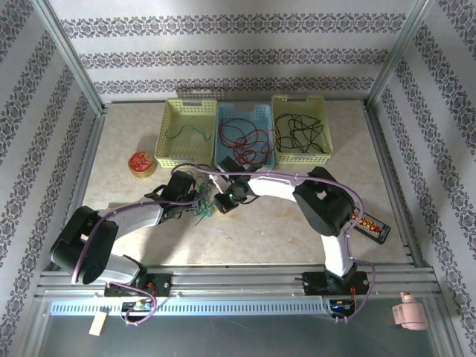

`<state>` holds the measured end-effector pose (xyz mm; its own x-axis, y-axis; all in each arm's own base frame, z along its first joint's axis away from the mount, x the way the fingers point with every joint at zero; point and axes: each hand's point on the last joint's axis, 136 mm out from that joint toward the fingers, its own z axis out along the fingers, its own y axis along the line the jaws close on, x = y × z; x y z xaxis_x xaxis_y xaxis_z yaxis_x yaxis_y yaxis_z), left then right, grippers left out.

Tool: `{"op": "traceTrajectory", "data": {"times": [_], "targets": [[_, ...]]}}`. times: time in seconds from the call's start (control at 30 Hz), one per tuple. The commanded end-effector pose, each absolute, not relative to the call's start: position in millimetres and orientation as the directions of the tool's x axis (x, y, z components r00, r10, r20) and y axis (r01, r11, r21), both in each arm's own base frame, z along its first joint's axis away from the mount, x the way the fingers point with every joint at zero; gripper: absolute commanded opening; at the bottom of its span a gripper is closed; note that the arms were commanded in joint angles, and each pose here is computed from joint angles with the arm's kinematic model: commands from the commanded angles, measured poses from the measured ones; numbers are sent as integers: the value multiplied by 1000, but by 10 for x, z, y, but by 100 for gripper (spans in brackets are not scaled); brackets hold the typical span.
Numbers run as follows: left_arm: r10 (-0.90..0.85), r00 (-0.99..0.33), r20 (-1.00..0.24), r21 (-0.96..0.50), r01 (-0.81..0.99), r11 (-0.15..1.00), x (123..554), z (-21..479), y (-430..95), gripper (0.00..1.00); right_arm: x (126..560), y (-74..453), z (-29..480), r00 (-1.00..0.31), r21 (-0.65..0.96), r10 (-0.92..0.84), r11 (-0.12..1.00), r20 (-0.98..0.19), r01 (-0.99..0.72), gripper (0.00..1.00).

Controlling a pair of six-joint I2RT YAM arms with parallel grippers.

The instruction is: Untangle the cables

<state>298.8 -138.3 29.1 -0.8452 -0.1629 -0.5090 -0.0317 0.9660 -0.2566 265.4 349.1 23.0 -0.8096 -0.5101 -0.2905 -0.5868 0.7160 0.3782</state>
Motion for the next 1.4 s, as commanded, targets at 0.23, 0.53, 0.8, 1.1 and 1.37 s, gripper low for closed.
{"op": "traceTrajectory", "data": {"times": [0.23,0.53,0.8,1.1,1.37], "targets": [[-144,-875,-463,-146,-85,986,2835,61,-1139,0,2914,2767,579,-869,317,-284,848,-405,-425,0],[-123,-872,-473,-233,-11,972,2893,209,-1347,0,2313,3537,747,-694,402,-582,566,-424,-720,34],[-161,-828,-538,-354,48,934,2966,607,-1531,17,2246,3855,635,-651,438,-646,490,-397,-754,62],[-283,-775,-565,-347,-87,934,2997,727,-1289,32,2333,3941,503,-674,440,-635,517,-377,-734,64],[-451,-663,-597,-434,-205,877,2955,928,-933,41,2582,3805,704,-725,440,-535,577,-433,-689,64]]}}
